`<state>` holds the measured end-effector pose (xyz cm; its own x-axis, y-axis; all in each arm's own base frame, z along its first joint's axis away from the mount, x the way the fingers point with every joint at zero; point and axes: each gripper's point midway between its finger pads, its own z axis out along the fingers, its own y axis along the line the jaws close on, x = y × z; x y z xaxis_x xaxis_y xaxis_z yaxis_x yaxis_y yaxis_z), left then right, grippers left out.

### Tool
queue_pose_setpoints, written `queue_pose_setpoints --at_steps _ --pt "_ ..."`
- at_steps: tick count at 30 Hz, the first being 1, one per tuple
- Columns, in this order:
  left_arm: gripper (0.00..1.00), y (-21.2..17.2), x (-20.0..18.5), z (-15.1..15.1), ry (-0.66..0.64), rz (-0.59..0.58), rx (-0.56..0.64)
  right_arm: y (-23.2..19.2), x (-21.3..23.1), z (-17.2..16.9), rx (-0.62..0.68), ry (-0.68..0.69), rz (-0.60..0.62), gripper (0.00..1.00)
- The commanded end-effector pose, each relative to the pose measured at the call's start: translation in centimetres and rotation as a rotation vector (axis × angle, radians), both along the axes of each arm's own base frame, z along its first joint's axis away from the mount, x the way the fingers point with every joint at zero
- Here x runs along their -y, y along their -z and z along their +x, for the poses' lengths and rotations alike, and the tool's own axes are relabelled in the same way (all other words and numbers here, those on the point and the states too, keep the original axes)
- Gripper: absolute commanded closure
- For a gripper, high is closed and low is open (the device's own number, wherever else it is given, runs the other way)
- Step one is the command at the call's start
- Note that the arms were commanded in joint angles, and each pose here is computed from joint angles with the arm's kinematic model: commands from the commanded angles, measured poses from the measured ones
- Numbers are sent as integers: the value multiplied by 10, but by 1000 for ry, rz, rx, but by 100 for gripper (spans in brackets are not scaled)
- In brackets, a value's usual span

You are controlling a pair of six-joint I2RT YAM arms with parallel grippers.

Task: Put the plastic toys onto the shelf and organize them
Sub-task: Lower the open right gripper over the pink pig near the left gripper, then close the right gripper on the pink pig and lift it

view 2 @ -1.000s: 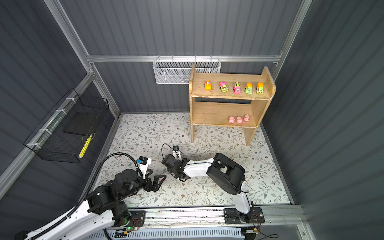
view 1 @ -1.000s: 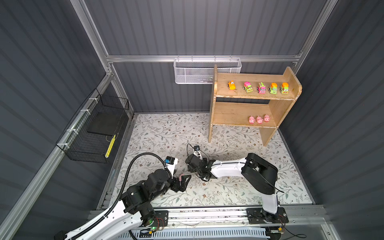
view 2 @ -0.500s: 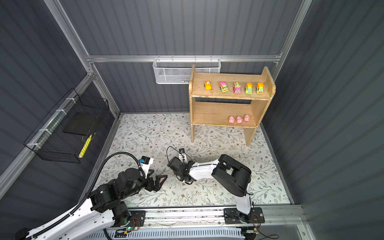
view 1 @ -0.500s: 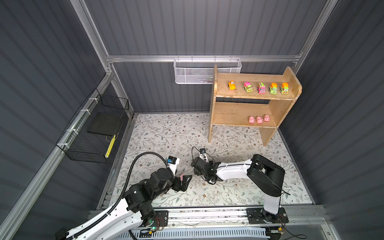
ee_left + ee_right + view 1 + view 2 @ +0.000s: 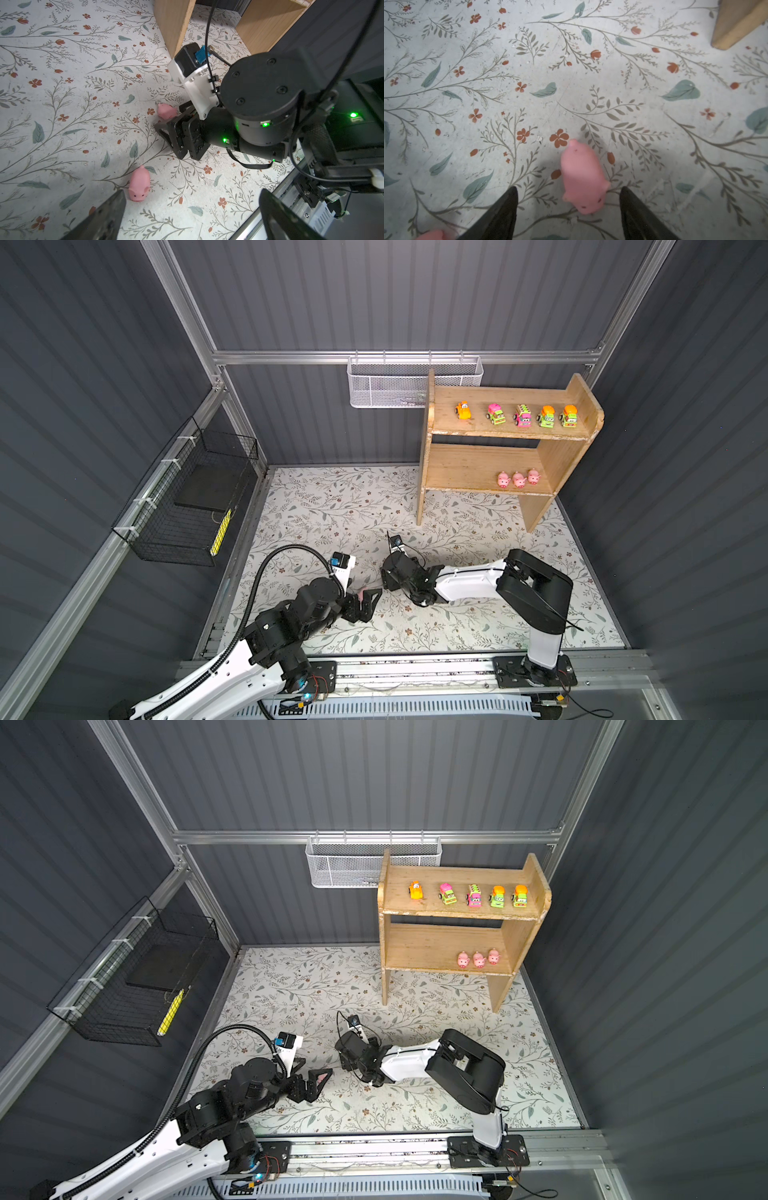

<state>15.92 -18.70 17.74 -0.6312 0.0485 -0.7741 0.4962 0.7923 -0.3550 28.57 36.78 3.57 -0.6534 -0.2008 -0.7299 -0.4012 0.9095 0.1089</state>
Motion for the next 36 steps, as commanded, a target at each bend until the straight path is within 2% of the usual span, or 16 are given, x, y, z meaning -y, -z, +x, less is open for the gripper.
queue_pose_setpoints --at_steps 1,7,20,31,36 --pt "0 6 -2 2 -19 19 -10 -1 -4 12 51 -28 10 25" --pt "0 10 3 5 -10 37 -15 8 6 19 58 -44 36 29" --pt "0 11 15 13 -2 64 -26 31 8 9 56 -96 77 40" --pt "0 7 21 16 2 77 -27 46 20 7 55 -71 46 64" --pt "0 3 23 18 5 79 -21 39 26 5 62 -63 58 68"
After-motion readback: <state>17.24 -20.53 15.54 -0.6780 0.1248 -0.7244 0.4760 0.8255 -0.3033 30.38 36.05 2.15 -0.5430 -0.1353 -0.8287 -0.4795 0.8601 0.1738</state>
